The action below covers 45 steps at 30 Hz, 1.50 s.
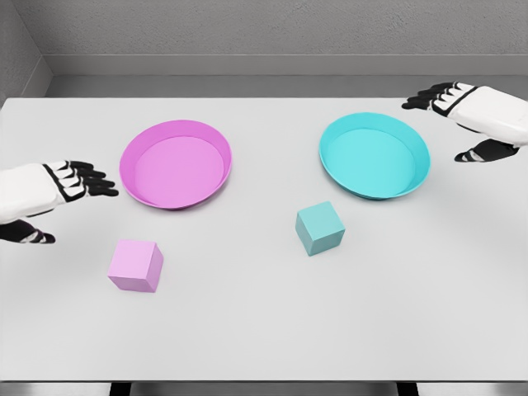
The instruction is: Place the blocks in the corresponding plates according to their colors
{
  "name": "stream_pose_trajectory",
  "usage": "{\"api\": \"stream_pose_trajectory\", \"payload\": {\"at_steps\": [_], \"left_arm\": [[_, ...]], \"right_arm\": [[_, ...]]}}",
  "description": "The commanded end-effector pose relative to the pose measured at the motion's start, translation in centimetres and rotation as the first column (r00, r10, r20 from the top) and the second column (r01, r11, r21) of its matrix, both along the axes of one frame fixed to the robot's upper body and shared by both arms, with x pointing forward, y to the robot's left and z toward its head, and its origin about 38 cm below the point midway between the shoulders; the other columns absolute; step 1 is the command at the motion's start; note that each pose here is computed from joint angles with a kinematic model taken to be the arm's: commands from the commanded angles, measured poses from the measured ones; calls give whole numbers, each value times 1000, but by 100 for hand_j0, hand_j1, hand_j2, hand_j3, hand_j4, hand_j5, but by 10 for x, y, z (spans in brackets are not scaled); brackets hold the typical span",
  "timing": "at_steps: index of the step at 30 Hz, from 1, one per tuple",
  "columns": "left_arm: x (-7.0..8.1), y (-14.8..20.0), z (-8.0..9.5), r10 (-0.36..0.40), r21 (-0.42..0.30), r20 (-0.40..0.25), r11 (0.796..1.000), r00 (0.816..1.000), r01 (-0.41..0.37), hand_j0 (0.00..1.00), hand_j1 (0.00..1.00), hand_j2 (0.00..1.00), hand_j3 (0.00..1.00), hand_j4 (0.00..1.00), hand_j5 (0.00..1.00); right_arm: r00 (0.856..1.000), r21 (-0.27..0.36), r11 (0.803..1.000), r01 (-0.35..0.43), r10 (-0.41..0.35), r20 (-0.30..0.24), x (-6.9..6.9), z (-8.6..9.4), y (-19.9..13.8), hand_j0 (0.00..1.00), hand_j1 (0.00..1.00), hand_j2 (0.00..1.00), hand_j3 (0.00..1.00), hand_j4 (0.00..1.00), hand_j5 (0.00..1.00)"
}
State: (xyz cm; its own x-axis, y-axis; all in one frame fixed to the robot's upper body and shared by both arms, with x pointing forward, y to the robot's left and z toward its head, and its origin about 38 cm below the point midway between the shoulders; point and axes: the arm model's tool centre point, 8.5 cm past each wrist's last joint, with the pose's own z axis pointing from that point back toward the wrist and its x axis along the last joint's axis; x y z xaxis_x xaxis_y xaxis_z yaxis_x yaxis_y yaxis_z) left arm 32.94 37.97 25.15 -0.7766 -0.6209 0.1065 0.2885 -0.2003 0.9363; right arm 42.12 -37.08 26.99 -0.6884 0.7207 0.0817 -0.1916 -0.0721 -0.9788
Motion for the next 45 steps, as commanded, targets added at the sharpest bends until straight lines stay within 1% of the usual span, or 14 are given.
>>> {"api": "stream_pose_trajectory", "payload": {"at_steps": [1, 3, 7, 10, 12, 14, 15, 17, 21, 30, 34, 40, 43, 45], "left_arm": [[-1, -1, -4, -4, 18, -25, 1000, 1000, 5, 100, 100, 100, 100, 100, 100], [-1, -3, -7, -10, 23, -35, 1000, 999, 11, 100, 100, 100, 100, 100, 100], [-2, -23, -34, -61, 61, -133, 996, 989, 70, 100, 100, 100, 100, 100, 100], [0, -24, -33, -66, 71, -134, 995, 989, 76, 100, 100, 100, 100, 100, 100], [4, -40, -38, -100, 58, -144, 992, 984, 110, 100, 100, 100, 100, 100, 100], [6, -41, -34, -103, 60, -135, 992, 986, 112, 100, 100, 100, 100, 100, 100], [7, -43, -34, -106, 56, -131, 992, 986, 114, 100, 100, 100, 100, 100, 100], [8, -50, -38, -121, 50, -141, 990, 983, 129, 100, 100, 100, 100, 100, 100], [8, -57, -43, -135, 45, -154, 989, 979, 144, 100, 100, 100, 100, 100, 100], [8, -67, -52, -161, 59, -192, 983, 968, 175, 100, 100, 100, 100, 100, 100], [7, -67, -54, -161, 70, -198, 982, 967, 178, 100, 100, 100, 100, 100, 100], [6, -68, -57, -165, 79, -212, 980, 963, 185, 100, 100, 100, 100, 100, 100], [5, -69, -57, -167, 79, -212, 979, 963, 187, 100, 100, 100, 100, 100, 100], [5, -70, -59, -170, 79, -216, 978, 962, 191, 100, 100, 100, 100, 100, 100]], "right_arm": [[1000, -1, 1000, 3, -3, -3, 0, 0, -1, 100, 100, 100, 100, 100, 100], [1000, -7, 1000, 5, -5, -1, 0, 0, -1, 100, 100, 100, 100, 100, 100], [1000, 1, 1000, 25, -25, 2, 2, 2, -8, 100, 100, 100, 100, 100, 100], [989, 74, 990, 121, -126, 74, 5, 27, -41, 100, 100, 100, 100, 100, 100], [988, 140, 984, 111, -124, 91, 10, 25, -32, 100, 100, 100, 100, 100, 100], [1000, 40, 999, -13, 12, 29, 7, 4, 13, 100, 100, 100, 100, 100, 100], [995, -79, 992, -98, 99, 11, -2, -2, 37, 100, 100, 100, 100, 100, 100], [972, -209, 953, -220, 232, 37, -19, -4, 80, 100, 100, 100, 100, 100, 100], [951, -292, 907, -302, 309, -24, -31, -18, 98, 100, 100, 100, 100, 100, 100], [942, -327, 887, -326, 334, -34, -36, -16, 101, 100, 100, 100, 100, 100, 100], [908, -342, 842, -418, 399, -128, -44, -44, 124, 100, 100, 100, 100, 100, 100], [878, -311, 821, -479, 454, -154, -49, -58, 150, 100, 100, 100, 100, 100, 100], [884, -328, 823, -464, 451, -120, -42, -44, 149, 100, 100, 100, 100, 100, 100], [903, -337, 841, -423, 423, -78, -37, -28, 138, 100, 100, 100, 100, 100, 100]]}}
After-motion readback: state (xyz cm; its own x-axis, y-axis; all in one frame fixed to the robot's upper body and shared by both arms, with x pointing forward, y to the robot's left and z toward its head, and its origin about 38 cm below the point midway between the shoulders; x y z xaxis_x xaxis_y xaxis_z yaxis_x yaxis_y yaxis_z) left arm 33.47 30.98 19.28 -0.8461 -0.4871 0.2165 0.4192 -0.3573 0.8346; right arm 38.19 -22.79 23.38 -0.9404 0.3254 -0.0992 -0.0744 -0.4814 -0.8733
